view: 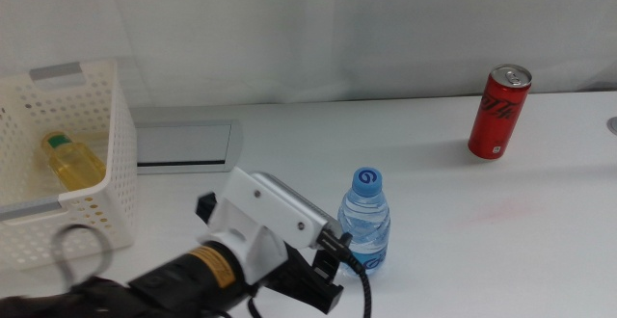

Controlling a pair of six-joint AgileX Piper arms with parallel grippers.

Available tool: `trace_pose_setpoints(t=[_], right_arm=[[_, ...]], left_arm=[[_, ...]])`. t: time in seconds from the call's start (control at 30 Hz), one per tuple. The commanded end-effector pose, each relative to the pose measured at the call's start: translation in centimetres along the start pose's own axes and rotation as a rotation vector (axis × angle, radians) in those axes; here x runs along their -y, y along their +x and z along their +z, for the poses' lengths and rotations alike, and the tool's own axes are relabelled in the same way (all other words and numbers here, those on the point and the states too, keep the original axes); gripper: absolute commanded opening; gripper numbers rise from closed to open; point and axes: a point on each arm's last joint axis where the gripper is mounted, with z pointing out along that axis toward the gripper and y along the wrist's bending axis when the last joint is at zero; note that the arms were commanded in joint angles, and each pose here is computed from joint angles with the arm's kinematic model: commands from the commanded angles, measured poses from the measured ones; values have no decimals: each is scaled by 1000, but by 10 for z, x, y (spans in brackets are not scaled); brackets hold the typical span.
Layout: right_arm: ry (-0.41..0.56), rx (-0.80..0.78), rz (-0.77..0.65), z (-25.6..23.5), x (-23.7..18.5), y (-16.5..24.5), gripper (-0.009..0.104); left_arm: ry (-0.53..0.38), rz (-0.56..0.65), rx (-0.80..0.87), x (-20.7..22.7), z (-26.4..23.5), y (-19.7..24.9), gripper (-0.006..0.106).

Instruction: Use arms to grab the bottles and put them into the dustbin to the left of the table.

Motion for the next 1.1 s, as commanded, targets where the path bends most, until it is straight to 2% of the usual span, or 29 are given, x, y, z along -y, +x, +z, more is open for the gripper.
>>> trace_pose_setpoints(t=[0.0, 0.23, 0.57, 0.93, 1.07], right_arm=[[11, 27, -1, -2, 1, -2, 103], [10, 27, 17, -2, 1, -2, 103], [10, 27, 21, -2, 1, -2, 103], [10, 29, 21, -2, 1, -3, 103], [10, 29, 21, -2, 1, -3, 103]], left_arm=[[1, -45, -9, 3, 13, 12, 84], [90, -23, 29, 13, 41, 34, 80], [89, -61, 189, 15, 68, 52, 80], [94, -74, 163, 20, 103, 39, 80], [98, -104, 76, 23, 114, 38, 74]])
